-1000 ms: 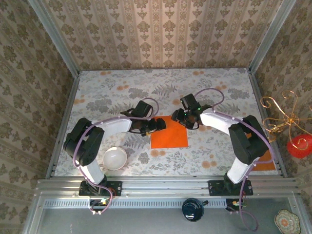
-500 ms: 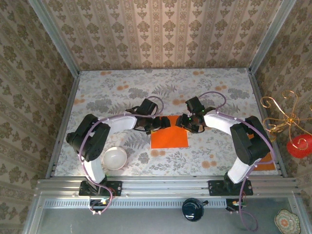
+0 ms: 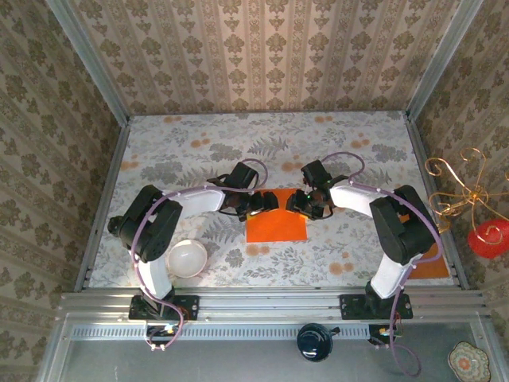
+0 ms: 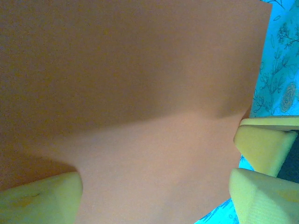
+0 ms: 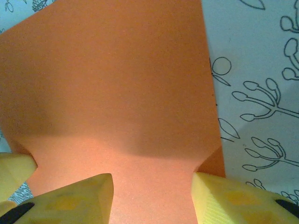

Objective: Fold a paper plane with a square sheet of paper (pick it up from the middle)
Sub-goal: Rotate the square sheet of paper at the center of the table, then first fold the square sheet of paper in half at the center of the table.

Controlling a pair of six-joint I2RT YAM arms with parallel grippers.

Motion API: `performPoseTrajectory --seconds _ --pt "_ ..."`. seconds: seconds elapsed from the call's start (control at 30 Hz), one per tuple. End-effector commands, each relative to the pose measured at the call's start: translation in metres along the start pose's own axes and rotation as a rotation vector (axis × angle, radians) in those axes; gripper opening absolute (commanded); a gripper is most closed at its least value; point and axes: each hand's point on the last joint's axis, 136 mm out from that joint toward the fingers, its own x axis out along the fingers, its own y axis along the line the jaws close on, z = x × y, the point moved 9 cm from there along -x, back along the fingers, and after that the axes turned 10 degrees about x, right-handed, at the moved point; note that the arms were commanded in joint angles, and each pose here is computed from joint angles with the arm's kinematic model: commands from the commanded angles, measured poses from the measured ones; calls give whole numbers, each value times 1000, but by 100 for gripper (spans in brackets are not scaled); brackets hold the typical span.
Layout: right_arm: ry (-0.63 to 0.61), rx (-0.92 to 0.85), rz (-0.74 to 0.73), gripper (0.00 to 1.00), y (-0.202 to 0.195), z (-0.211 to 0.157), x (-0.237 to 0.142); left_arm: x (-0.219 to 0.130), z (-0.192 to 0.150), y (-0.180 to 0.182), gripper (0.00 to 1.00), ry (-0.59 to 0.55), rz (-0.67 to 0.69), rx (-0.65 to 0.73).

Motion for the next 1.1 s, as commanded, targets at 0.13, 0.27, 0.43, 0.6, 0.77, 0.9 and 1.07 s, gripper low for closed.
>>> performPoseTrajectory --seconds 0.13,0.27,0.43,0.6,0.77,0.9,1.07 --pt "49 7 -49 50 -10 -3 12 7 -7 9 84 31 54 -37" --pt "63 16 -40 48 -10 -5 16 8 -8 10 84 29 55 -43" --pt "75 23 -7 44 -5 -7 18 4 -8 12 83 5 38 -57" --pt "91 24 34 43 1 -6 22 -2 -8 13 85 -29 -2 -72" --pt "105 21 67 40 9 -6 26 -5 -9 16 85 -34 -2 -76" --pt "116 8 76 39 15 -9 30 -7 -10 19 85 -30 15 -83" --pt "134 4 86 37 20 -14 35 -6 -11 22 83 -22 47 -90"
